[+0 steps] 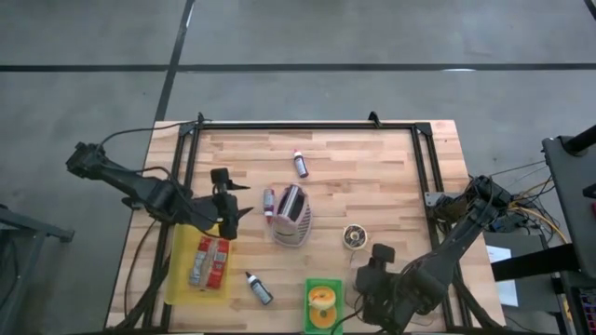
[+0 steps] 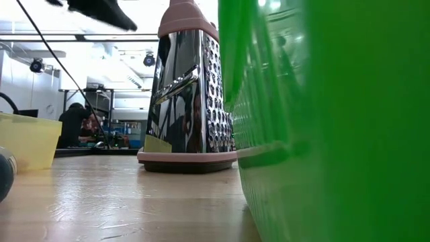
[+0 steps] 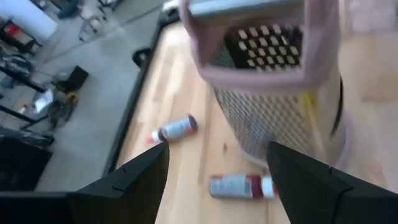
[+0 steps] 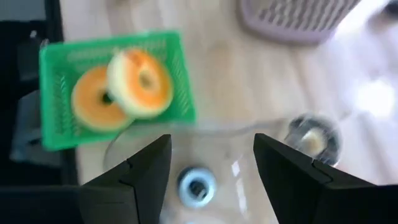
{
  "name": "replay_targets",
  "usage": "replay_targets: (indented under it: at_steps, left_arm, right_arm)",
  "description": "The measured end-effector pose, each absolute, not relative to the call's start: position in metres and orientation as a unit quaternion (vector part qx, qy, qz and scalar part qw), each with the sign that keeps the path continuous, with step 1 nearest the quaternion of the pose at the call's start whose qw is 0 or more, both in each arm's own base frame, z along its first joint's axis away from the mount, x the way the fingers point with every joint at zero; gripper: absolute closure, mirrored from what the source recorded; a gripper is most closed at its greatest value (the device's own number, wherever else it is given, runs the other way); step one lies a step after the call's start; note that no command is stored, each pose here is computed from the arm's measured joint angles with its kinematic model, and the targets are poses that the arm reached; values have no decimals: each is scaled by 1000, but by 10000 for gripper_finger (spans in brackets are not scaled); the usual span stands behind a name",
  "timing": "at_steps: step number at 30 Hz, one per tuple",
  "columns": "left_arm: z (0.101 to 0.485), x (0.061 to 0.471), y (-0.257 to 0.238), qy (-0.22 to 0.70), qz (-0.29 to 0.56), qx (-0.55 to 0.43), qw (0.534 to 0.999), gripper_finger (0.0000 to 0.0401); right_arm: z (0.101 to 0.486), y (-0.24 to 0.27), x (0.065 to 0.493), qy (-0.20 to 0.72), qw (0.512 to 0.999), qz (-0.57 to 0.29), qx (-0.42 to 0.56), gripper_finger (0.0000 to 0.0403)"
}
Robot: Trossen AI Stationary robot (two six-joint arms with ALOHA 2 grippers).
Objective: Pick & Place Food Item
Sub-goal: Put the black food coloring bottle into the transparent bin
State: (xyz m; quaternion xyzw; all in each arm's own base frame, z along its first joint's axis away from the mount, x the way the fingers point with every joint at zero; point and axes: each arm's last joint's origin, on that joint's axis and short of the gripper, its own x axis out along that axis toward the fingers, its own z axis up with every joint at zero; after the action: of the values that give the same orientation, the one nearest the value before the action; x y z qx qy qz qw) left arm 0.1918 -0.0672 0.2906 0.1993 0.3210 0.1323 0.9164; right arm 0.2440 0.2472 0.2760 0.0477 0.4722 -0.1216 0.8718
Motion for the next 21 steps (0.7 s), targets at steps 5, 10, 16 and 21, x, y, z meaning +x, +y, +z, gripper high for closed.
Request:
replay_targets:
  at_steps: [5, 10, 16, 21]
  left_arm:
    - [261, 192, -67, 359, 93, 171, 913, 128]
    - [240, 191, -72, 404, 20, 126, 906, 128]
    - [232, 188, -90, 436, -109, 90, 889, 128]
    - [225, 187, -111, 446, -180, 107, 870, 128]
  right_arm:
    - [280, 243, 246, 420, 895, -143, -42, 179]
    - [285, 240, 248, 372, 907, -162, -115, 179]
    - [288, 238, 248, 358, 908, -168, -140, 179]
    - [287, 237, 247, 361, 906, -169, -144, 179]
